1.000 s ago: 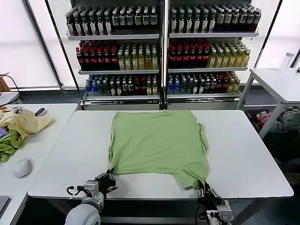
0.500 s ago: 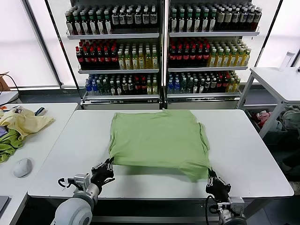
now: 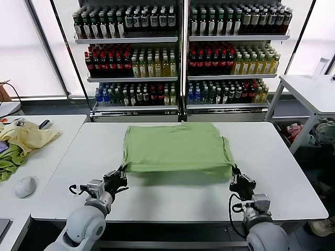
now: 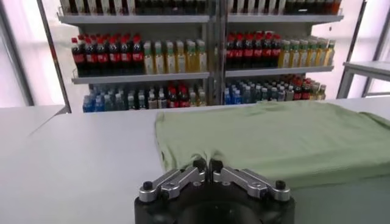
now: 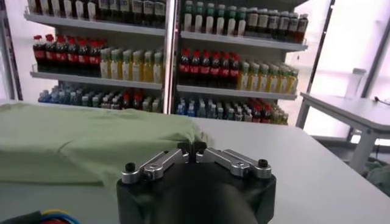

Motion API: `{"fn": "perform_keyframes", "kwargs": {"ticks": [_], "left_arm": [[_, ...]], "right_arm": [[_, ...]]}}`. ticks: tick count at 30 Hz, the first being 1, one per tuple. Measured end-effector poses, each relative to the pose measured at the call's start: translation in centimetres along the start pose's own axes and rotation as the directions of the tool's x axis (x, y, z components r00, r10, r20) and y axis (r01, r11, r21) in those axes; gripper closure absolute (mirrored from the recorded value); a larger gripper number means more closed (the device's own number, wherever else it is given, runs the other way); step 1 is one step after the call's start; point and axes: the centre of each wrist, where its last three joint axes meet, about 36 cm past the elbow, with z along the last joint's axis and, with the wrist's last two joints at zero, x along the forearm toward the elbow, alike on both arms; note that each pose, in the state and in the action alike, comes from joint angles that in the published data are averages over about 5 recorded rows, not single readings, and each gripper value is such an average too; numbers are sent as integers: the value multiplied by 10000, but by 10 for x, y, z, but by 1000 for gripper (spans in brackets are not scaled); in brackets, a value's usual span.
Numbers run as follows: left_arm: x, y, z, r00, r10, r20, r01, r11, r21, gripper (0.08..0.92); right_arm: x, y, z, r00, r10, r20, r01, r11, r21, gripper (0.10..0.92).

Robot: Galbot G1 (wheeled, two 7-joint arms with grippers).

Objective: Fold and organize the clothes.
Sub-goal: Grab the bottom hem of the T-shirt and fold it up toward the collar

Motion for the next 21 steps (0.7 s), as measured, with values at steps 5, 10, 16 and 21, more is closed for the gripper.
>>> {"fn": "perform_keyframes", "kwargs": {"ticks": [5, 10, 16, 21], "left_arm": [[-21, -1, 3, 9996, -273, -12, 272, 9991, -326, 893], [-40, -3, 6, 9986, -529, -36, 526, 9962, -687, 893], [-60, -7, 12, 9967, -800, -128, 781, 9909, -1099, 893], [-73, -9, 14, 9953, -964, -134, 938, 9865, -1345, 845]], "right_arm": [[-23, 0, 3, 10000, -14, -84, 16, 9997, 227, 891], [-43, 3, 5, 9998, -25, -210, 34, 9991, 423, 891], [-63, 9, 10, 9993, -65, -366, 88, 9980, 632, 891], [-75, 13, 14, 9990, -116, -437, 152, 9965, 824, 891]]}}
